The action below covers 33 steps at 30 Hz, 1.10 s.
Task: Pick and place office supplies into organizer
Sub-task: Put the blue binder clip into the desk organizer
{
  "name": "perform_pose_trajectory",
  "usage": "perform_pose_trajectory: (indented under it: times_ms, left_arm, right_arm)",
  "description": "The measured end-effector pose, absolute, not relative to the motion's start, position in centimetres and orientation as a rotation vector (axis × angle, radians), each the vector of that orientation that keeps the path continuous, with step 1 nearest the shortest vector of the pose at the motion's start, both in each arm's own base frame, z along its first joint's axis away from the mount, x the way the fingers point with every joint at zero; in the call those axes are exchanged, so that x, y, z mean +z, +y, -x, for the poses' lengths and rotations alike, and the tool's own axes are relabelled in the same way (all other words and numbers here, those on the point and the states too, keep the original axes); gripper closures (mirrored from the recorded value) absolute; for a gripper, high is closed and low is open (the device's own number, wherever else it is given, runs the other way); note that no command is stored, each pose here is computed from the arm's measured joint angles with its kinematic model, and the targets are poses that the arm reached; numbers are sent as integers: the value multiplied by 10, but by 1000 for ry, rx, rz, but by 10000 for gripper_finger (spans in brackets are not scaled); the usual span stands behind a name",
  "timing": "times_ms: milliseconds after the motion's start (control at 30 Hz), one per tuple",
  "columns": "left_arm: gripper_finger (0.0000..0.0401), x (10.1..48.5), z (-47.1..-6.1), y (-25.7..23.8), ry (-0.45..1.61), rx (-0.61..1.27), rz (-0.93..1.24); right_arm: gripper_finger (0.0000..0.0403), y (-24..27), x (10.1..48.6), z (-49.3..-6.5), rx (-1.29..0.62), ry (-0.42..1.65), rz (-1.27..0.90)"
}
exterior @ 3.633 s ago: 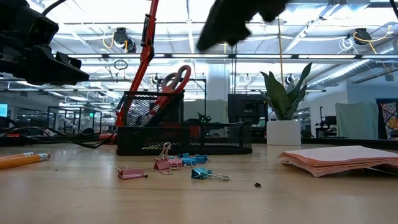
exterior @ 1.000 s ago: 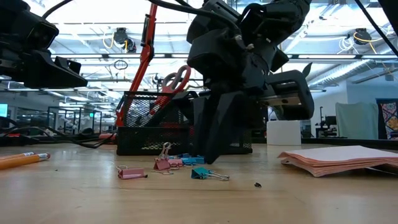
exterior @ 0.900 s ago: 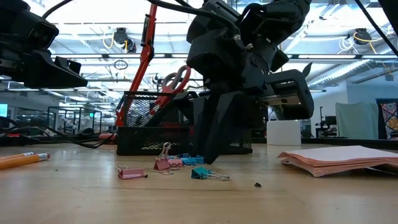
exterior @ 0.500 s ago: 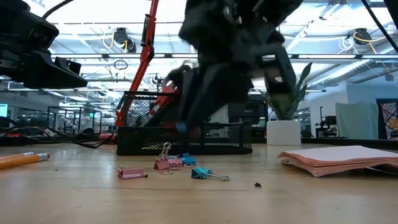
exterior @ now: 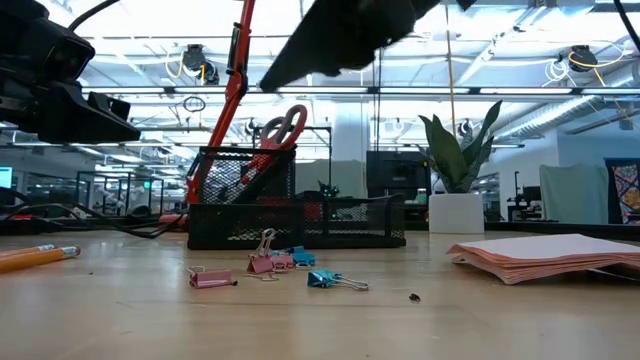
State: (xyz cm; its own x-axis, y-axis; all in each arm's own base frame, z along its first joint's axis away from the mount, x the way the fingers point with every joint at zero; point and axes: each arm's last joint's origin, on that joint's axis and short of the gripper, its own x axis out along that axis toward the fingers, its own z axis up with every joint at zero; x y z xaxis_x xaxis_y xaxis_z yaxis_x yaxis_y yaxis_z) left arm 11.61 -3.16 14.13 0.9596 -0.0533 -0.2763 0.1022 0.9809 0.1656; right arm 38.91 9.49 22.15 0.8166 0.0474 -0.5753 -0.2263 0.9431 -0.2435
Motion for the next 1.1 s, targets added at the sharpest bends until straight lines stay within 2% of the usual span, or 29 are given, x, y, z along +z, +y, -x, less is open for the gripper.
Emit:
perform_pose_trajectory:
  times_ms: [233,433,767,1100]
  left_arm:
    - [370,141,-116,-32,272,-80,-183]
    - [370,141,-116,-32,272,-80,-182]
    - [370,141,-116,-32,272,-79,-181]
    - [370,142,-116,-32,270,-79,-178]
  right_arm:
    - [347,104,204,-392,-45,630,251]
    - [347,98,185,-401,-79,653,177]
    - [346,74,180,-407,-124,668,118]
    - [346,65,132,-417,-132,770,116]
